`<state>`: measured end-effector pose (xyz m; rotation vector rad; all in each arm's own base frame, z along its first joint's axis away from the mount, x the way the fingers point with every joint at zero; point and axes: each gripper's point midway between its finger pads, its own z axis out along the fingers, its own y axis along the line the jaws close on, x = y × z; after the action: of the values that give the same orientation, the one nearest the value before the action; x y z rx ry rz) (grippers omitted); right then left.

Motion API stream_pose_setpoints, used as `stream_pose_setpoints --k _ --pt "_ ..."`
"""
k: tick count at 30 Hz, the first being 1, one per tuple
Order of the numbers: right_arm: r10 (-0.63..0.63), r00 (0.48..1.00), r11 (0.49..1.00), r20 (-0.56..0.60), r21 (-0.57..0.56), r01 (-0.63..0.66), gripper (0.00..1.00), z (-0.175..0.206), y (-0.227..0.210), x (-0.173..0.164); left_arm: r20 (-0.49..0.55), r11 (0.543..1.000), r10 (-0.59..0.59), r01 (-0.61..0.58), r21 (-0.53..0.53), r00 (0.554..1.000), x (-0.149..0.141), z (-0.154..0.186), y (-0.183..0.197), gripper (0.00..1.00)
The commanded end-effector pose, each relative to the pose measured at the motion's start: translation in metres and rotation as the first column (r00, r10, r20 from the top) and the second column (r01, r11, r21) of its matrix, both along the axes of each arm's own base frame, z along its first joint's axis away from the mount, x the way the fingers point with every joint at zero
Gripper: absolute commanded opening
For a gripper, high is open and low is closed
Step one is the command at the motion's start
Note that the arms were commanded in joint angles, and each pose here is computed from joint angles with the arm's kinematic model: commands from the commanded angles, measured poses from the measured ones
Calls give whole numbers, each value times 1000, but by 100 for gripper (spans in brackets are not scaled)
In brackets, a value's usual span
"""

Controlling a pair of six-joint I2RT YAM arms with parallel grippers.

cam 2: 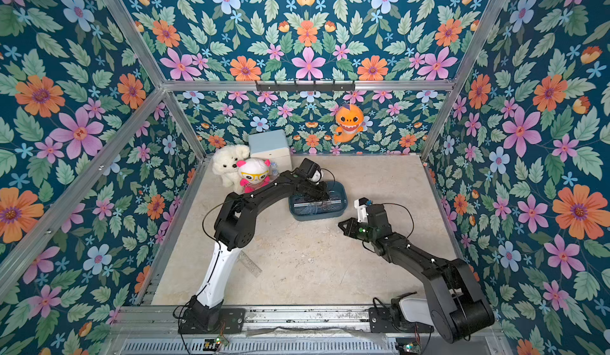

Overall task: Put the scattered rulers into the storage box
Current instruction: Place the ruler in the storage box, then move the ruler to the center of the board.

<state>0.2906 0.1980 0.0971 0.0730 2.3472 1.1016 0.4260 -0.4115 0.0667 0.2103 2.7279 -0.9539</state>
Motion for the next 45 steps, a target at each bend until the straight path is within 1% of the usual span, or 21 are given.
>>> stream_pose_setpoints --k 1,6,10,11,13,16,18,20,23,25,26,28,30,31,34,37,40,41,42,44,45 --pt "25 1000 1000 11 3 -25 0 3 2 -2 4 1000 -11 11 24 1000 -1 -3 1 21" --pt "30 999 1000 20 4 -30 0 8 4 -1 58 998 -10 6 70 998 3 10 9 46" --pt "39 999 999 27 8 -39 0 15 5 0 140 993 -1 -15 116 990 10 40 20 60" --pt "45 999 999 26 8 -45 1 17 5 -1 170 991 6 -29 134 985 12 51 26 62" --pt "56 998 998 31 16 -57 3 23 9 -3 228 983 27 -67 169 973 13 75 42 63" --pt "92 994 994 57 -61 -89 12 29 27 -12 289 963 84 -152 221 954 6 99 80 63" --pt "145 985 984 93 -118 -134 15 35 54 -21 313 947 139 -219 236 939 -6 112 113 63" --pt "223 968 963 116 -178 -200 15 36 88 -34 336 928 203 -291 234 920 -18 119 147 62" --pt "350 926 908 144 -295 -297 16 31 146 -51 330 893 308 -390 223 893 -37 118 202 62" --pt "444 884 850 147 -380 -364 20 24 189 -63 314 863 378 -454 220 871 -49 112 239 62" --pt "489 861 814 138 -428 -393 23 13 207 -69 308 847 408 -482 224 859 -54 109 255 62" --pt "572 811 739 128 -510 -440 30 -1 246 -79 302 800 482 -554 231 822 -64 105 290 61" --pt "629 768 672 119 -580 -460 38 -15 274 -85 308 752 538 -612 244 785 -73 106 316 61" --pt "651 751 645 112 -603 -469 42 -21 287 -87 315 736 556 -632 244 769 -77 107 327 61" --pt "699 708 587 96 -642 -493 50 -37 316 -95 325 702 602 -677 221 730 -82 113 353 61" --pt "731 679 541 65 -662 -519 55 -51 335 -102 293 694 640 -698 177 710 -83 112 371 62" --pt "748 663 487 25 -700 -523 61 -68 345 -106 246 709 651 -690 141 719 -83 106 378 63" --pt "746 666 473 7 -710 -522 62 -74 345 -104 232 715 651 -687 135 723 -83 103 378 63" --pt "743 669 459 -10 -721 -520 67 -80 344 -104 222 721 648 -681 129 728 -84 101 378 63" --pt "733 679 442 -36 -734 -516 67 -89 342 -102 213 729 643 -673 123 735 -84 98 377 63" --pt "727 685 435 -49 -740 -514 65 -94 339 -102 214 732 640 -670 122 738 -84 97 378 63"
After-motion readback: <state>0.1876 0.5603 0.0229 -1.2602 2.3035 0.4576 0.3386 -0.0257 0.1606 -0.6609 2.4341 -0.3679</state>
